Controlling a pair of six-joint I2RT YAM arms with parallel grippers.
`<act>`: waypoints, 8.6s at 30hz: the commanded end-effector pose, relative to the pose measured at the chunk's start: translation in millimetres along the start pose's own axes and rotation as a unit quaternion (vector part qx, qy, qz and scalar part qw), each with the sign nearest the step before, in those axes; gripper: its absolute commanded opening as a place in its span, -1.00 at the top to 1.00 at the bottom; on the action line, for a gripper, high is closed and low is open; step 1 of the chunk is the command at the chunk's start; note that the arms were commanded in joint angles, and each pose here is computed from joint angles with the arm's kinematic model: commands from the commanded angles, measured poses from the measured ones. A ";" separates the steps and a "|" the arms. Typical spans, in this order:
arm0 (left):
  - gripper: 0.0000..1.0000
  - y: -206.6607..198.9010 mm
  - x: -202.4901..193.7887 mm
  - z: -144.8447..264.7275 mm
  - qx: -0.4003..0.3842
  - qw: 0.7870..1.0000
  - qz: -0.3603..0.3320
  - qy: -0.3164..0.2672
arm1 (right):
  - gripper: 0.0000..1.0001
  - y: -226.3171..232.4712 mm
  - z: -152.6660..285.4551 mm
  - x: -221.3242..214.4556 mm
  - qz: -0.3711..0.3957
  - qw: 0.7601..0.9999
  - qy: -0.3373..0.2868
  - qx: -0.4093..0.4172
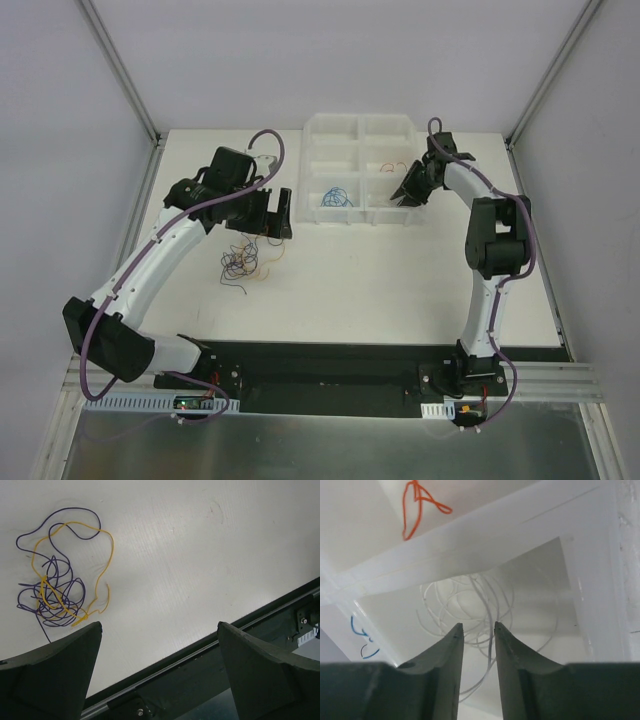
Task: Untangle the cables
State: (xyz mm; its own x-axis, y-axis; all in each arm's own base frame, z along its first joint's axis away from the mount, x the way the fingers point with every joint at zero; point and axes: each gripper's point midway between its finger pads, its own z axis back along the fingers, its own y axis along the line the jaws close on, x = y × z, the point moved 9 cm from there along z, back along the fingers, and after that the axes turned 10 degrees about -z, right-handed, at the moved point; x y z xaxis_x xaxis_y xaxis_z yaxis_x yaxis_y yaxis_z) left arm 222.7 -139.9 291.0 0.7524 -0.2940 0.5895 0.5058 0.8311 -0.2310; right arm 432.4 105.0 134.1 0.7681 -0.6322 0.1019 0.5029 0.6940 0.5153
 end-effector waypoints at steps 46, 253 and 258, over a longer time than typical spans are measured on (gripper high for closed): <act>-0.50 -96.1 -45.9 -123.0 -0.139 0.970 0.076 0.185 | -0.60 -54.4 151.2 -187.8 0.225 0.967 0.081 0.086; -0.92 176.3 -3.0 -28.5 0.067 0.951 0.303 -0.012 | 0.99 212.7 143.9 -49.2 0.350 0.872 -0.180 0.292; -0.92 176.3 -4.1 -26.0 0.069 0.951 0.301 -0.015 | 0.99 208.3 126.4 -46.2 0.336 0.885 -0.173 0.273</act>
State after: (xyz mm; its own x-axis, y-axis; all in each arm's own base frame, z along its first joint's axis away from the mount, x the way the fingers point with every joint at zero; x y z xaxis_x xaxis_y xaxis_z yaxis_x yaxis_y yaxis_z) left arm 324.1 -8.1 222.8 0.8824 0.2586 0.3931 -0.0747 0.9019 -0.4255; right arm 452.6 236.8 346.5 0.6082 -0.2771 0.7438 -0.3785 0.7224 0.5787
